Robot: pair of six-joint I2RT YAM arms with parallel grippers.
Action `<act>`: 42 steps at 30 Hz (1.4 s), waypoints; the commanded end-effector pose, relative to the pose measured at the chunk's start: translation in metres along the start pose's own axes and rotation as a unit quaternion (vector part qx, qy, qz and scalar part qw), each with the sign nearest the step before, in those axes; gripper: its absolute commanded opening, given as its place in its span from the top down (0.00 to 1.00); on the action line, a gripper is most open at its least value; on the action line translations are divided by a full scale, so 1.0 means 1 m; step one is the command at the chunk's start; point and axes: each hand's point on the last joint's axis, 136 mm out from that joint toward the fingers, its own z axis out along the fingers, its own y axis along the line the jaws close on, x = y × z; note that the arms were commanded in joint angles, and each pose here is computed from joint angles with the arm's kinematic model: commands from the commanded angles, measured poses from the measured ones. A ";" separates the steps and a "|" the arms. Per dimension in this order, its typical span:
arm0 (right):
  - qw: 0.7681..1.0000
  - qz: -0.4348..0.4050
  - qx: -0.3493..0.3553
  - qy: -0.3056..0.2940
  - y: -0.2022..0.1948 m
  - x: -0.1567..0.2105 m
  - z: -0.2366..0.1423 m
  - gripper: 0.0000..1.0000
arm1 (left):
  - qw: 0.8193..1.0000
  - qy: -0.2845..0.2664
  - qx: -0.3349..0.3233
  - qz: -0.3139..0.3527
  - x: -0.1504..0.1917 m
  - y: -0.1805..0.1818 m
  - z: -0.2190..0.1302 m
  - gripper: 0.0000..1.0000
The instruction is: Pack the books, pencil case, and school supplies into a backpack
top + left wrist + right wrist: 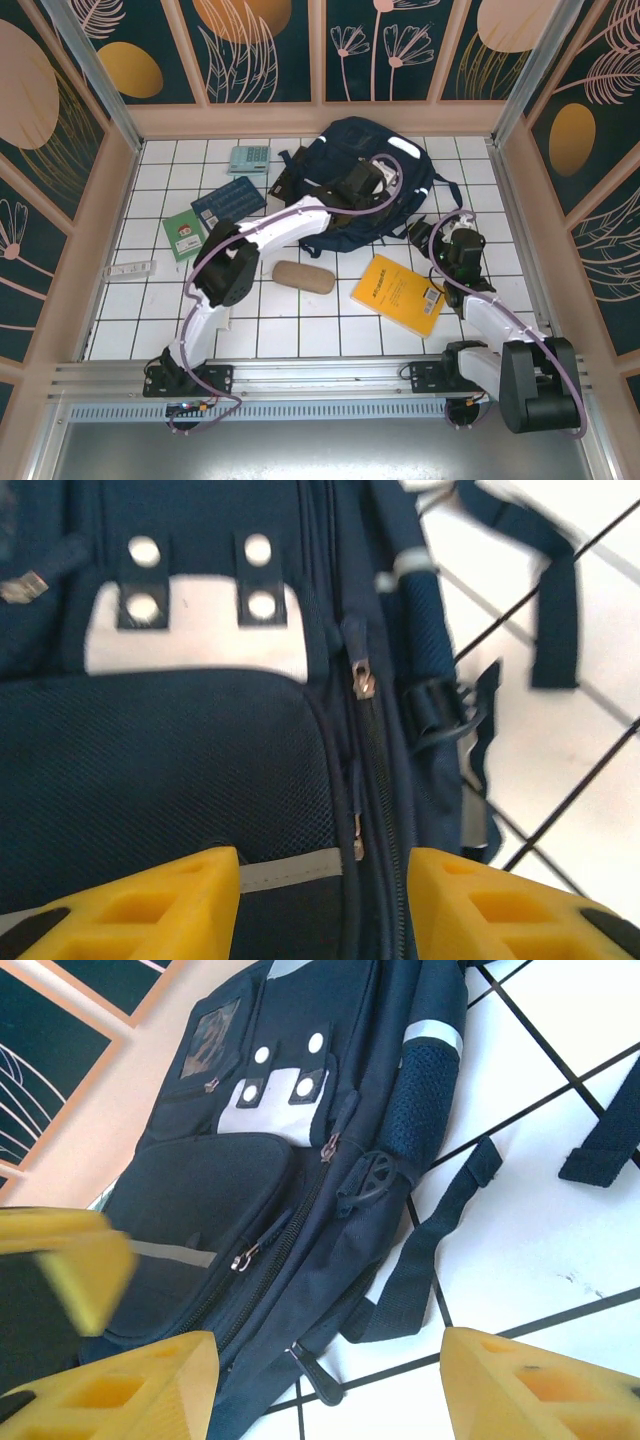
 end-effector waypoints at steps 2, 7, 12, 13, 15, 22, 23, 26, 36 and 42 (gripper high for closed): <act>1.000 0.005 -0.006 0.007 -0.002 0.006 -0.003 0.39 | 0.997 0.044 -0.017 0.057 0.019 0.003 0.018 0.51; 1.000 0.006 -0.018 0.013 0.002 0.008 -0.004 0.39 | 0.990 0.065 -0.070 0.102 0.041 0.020 0.038 0.49; 0.999 0.000 -0.040 0.019 0.010 0.009 -0.004 0.39 | 0.974 0.086 -0.131 0.163 0.060 0.028 0.054 0.68; 0.999 -0.002 -0.047 0.020 0.013 0.009 -0.004 0.39 | 0.971 0.086 -0.141 0.174 0.061 0.028 0.055 0.78; 0.997 -0.010 -0.067 0.021 0.020 0.010 -0.005 0.39 | 0.967 0.083 -0.156 0.182 0.062 0.029 0.057 1.00; 0.989 -0.082 -0.119 -0.003 0.050 0.014 -0.009 0.40 | 0.981 0.010 -0.140 0.134 0.011 0.021 0.024 1.00; 0.987 -0.100 -0.124 -0.014 0.055 0.016 -0.011 0.40 | 0.983 -0.002 -0.135 0.127 0.001 0.020 0.016 1.00; 0.981 -0.143 -0.126 -0.034 0.064 0.021 -0.013 0.40 | 0.986 -0.029 -0.121 0.110 -0.022 0.018 -0.003 1.00; 0.967 -0.224 -0.124 0.005 0.064 0.039 0.003 0.47 | 0.992 -0.077 -0.091 0.047 -0.064 0.040 -0.040 1.00; 0.954 -0.267 -0.131 0.026 0.076 0.042 0.026 0.52 | 0.992 -0.085 -0.088 0.043 -0.072 0.041 -0.048 1.00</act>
